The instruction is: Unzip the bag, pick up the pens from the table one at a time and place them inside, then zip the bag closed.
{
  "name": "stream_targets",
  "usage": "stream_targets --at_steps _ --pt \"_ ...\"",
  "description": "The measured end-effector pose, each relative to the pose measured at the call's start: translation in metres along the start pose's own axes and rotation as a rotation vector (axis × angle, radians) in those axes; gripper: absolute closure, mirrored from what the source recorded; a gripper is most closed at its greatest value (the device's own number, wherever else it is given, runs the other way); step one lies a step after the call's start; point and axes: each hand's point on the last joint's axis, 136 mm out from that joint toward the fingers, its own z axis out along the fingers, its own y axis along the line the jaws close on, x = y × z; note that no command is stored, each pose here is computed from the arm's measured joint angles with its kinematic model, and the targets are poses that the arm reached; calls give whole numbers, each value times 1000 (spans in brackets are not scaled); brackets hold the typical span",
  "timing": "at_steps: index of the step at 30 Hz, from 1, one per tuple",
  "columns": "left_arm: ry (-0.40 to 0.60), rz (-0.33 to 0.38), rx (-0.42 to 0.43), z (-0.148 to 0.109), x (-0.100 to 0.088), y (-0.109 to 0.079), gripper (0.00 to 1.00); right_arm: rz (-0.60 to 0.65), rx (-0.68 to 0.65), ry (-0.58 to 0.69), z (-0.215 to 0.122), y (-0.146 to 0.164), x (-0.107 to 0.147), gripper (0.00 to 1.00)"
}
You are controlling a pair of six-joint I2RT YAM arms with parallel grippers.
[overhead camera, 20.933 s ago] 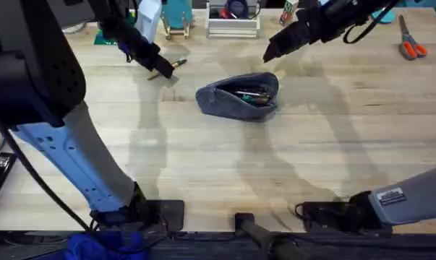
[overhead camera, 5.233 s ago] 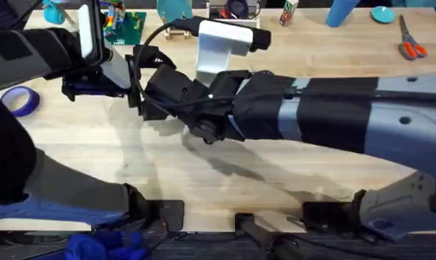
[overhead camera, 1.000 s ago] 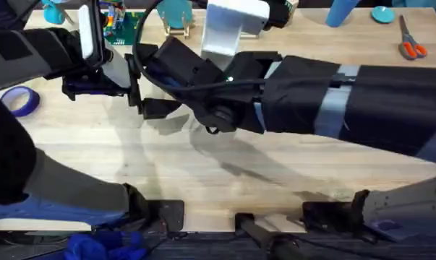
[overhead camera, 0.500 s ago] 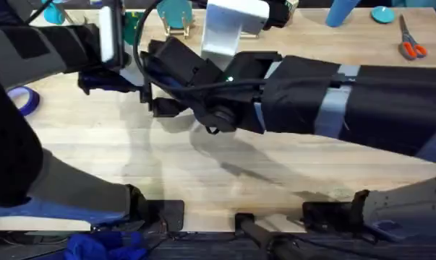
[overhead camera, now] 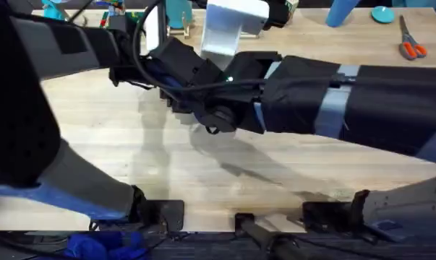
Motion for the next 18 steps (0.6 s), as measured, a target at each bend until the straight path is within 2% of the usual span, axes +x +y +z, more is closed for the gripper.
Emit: stream_targets --at_steps 4,8,18 --pt "-39 -70 28 11 5 -3 8 -3 1 4 0 0 1 972" --pt "-109 -110 48 18 5 -5 8 -6 3 3 0 -1 0 972" --pt "-235 -117 60 18 -12 -5 8 -19 6 -1 1 -2 -1 971"
